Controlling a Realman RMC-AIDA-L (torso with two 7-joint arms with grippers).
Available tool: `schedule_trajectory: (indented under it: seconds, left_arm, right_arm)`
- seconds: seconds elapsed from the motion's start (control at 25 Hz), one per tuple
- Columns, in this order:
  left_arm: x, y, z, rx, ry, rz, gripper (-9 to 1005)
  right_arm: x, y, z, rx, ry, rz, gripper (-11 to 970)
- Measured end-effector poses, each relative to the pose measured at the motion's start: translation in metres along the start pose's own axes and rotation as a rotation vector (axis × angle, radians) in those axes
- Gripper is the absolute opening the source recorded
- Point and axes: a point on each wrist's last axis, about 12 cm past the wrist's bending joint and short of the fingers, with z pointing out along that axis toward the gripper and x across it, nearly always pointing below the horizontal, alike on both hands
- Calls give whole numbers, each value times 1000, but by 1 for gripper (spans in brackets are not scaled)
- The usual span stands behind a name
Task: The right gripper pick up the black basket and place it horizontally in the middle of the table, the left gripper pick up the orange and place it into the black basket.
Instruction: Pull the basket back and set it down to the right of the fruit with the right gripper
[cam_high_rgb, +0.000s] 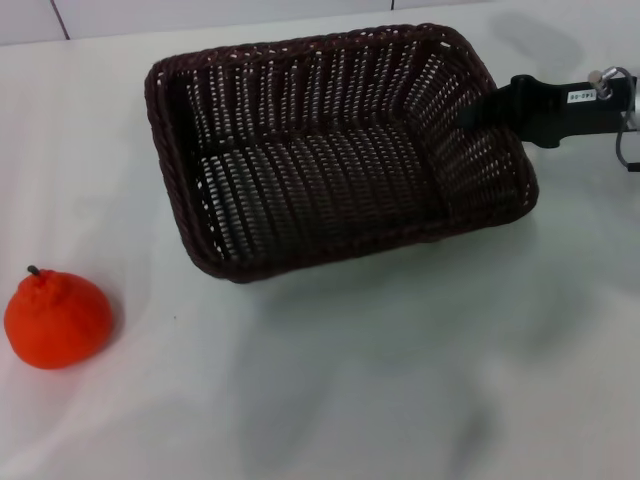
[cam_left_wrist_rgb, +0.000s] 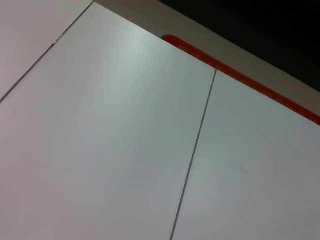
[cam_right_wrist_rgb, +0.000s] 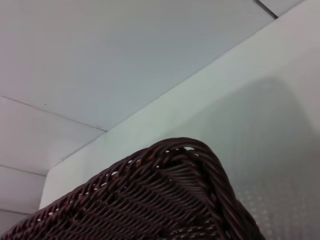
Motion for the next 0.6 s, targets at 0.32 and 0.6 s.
schedule_trajectory:
  seconds: [0.32, 0.6]
  left_arm:
    - [0, 1, 0, -6, 0, 1, 825]
    - [-1, 3, 1, -9, 0, 9, 825]
  right_arm:
    - [-4, 3, 8, -16, 19, 50, 168]
    - [-4, 6, 10, -31, 42, 62, 183]
